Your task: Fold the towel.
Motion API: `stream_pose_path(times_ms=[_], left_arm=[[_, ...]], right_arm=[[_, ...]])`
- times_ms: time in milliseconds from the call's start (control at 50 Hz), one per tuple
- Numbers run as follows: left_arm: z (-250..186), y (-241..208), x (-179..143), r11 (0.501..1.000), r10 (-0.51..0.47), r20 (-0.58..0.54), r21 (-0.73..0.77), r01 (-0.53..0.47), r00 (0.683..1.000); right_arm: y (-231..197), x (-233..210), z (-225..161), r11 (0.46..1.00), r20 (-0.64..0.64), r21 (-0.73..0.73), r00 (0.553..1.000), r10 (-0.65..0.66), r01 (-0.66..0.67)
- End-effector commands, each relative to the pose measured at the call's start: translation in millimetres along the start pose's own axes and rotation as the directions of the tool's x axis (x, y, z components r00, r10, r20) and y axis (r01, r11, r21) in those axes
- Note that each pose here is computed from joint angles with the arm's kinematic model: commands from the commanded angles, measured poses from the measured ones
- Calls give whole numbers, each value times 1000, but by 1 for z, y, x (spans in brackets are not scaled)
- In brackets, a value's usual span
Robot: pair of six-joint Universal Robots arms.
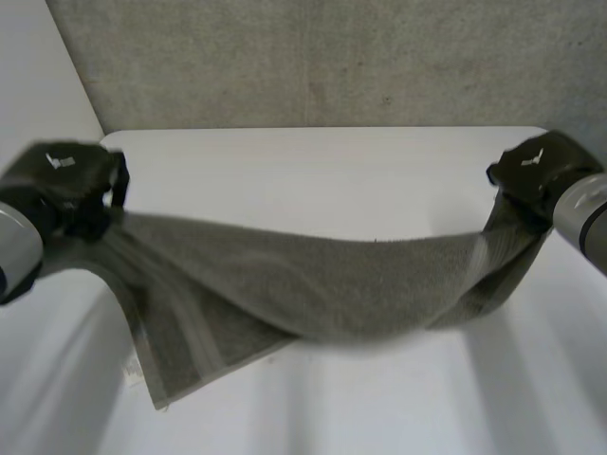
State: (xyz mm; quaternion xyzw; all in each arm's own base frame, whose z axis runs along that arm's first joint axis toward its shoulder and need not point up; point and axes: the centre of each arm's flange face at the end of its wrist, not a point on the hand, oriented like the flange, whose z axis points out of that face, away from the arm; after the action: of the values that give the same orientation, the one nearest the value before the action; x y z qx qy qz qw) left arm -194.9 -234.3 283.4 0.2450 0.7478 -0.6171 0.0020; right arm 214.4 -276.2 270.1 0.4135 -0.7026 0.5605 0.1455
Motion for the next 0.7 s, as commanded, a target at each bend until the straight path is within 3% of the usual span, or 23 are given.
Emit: stream_pose_path(times_ms=[20,140,220,240,260,280,300,320,340,360,380,400,420,480,520,560,580,600,620,660,700], left_arm=[[42,56,20,982,-18,-77,-190,3,997],[90,47,14,995,-1,-46,-95,-4,999],[130,-15,-11,986,8,58,166,-18,998],[136,-45,-22,962,3,99,273,-30,995],[136,-46,-22,961,3,100,274,-30,995],[136,-78,-34,923,-10,146,381,-47,989],[136,-78,-34,923,-11,147,382,-47,989],[131,-108,-45,878,-41,197,476,-59,980],[124,-132,-56,831,-85,236,553,-61,968],[124,-133,-56,831,-86,236,553,-61,968],[116,-152,-63,786,-129,257,615,-59,958],[107,-165,-66,754,-164,263,655,-51,951],[107,-165,-66,754,-164,263,655,-51,951],[90,-177,-64,725,-197,243,688,-26,950],[87,-172,-59,739,-200,226,673,-5,953],[89,-142,-44,802,-182,192,596,33,964],[89,-142,-44,803,-182,191,595,33,965],[91,-121,-36,838,-168,177,543,46,970],[91,-120,-36,839,-168,177,543,46,970],[90,-80,-20,897,-149,151,436,69,977],[90,-58,-11,923,-140,134,378,80,981]], right_arm=[[17,-19,25,999,49,-39,999,4,-2],[-4,-10,65,995,-74,101,997,15,-7],[-39,8,83,966,-221,258,974,40,19],[-59,22,88,939,-309,341,948,77,35],[-80,41,88,902,-393,429,911,129,57],[-80,41,88,901,-393,429,910,129,58],[-100,60,85,851,-467,516,864,188,94],[-119,78,76,794,-527,592,812,253,137],[-120,78,76,793,-527,593,811,254,137],[-134,92,65,736,-556,655,767,319,169],[-145,104,52,680,-565,707,731,382,192],[-145,104,52,680,-565,708,731,382,192],[-151,110,43,645,-556,739,716,421,194],[-148,109,39,636,-517,757,734,441,152],[-143,102,42,646,-493,754,752,437,119],[-136,95,45,662,-471,744,771,429,86],[-130,86,47,679,-446,733,791,420,52],[-129,86,47,679,-445,732,791,420,52],[-122,78,49,695,-418,719,811,409,20],[-114,68,53,712,-386,702,833,395,-12],[-97,48,59,743,-318,665,875,366,-69]])
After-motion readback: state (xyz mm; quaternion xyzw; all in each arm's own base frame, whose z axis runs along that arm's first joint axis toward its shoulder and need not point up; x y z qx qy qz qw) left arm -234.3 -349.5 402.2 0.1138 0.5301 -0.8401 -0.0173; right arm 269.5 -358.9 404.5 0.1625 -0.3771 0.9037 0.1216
